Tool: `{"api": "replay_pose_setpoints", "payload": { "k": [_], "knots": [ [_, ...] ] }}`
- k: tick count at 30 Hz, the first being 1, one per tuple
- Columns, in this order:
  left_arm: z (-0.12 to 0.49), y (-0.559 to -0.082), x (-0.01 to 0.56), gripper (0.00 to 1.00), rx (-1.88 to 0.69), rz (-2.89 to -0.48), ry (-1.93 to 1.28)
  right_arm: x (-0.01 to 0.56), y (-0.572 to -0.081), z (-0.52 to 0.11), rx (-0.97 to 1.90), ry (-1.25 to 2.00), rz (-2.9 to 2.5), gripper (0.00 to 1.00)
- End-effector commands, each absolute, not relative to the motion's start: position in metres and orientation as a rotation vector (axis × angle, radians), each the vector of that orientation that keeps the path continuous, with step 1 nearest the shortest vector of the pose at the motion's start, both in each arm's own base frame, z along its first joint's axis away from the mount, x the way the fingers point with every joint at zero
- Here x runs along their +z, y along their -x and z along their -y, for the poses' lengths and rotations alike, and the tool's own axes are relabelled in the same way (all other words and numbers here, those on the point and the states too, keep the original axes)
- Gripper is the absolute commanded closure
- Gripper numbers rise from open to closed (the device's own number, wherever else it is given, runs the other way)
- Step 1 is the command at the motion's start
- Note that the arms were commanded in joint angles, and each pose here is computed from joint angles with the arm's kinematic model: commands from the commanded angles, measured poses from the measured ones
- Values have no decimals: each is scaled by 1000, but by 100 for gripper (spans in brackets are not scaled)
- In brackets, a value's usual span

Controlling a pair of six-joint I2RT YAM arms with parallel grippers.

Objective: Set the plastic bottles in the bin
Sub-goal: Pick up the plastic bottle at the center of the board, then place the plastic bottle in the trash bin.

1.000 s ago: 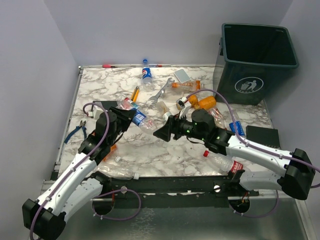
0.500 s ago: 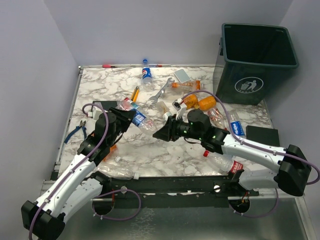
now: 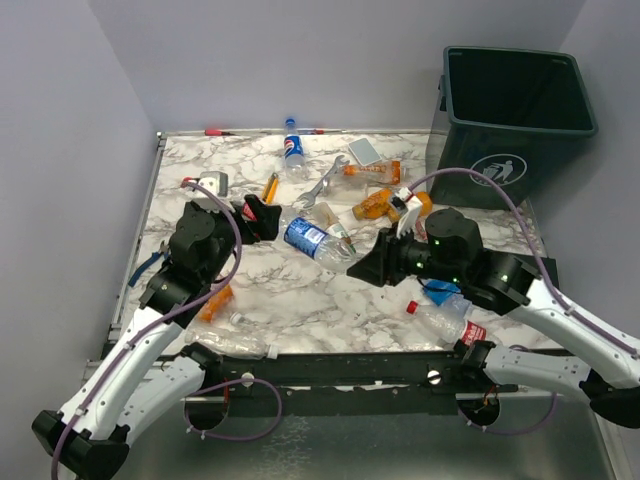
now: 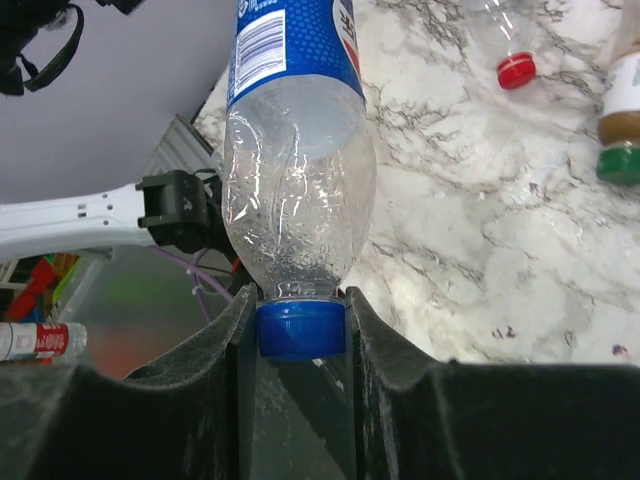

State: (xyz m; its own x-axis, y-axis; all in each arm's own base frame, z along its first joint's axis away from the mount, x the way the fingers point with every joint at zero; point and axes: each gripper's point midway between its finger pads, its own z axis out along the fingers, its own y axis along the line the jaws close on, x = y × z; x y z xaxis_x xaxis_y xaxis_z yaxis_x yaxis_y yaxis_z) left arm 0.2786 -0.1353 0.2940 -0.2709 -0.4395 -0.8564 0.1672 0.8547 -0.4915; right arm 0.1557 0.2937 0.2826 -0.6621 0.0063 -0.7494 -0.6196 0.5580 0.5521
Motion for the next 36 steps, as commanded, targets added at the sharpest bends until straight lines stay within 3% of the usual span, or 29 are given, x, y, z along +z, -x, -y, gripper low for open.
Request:
{"api": "replay_pose_setpoints", "payload": {
  "k": [1,5,11,17,36],
  "knots": [
    [179,-249,315,1,-456,-1519,-655,252,-128,-243,881,568,-2318,99],
    [207,-217,295,1,-399,-1305,-1067,251,-117,-226,818,586,-2403,99],
    [215,-209,254,1,-262,-1328,-1362,255,-133,-212,637,593,-2420,99],
    [236,-184,229,1,-180,-1288,-1556,272,-146,-239,680,699,-2370,100],
    [239,-215,247,2,194,-1100,-1483,294,-120,-267,904,954,-2347,100]
  ]
}}
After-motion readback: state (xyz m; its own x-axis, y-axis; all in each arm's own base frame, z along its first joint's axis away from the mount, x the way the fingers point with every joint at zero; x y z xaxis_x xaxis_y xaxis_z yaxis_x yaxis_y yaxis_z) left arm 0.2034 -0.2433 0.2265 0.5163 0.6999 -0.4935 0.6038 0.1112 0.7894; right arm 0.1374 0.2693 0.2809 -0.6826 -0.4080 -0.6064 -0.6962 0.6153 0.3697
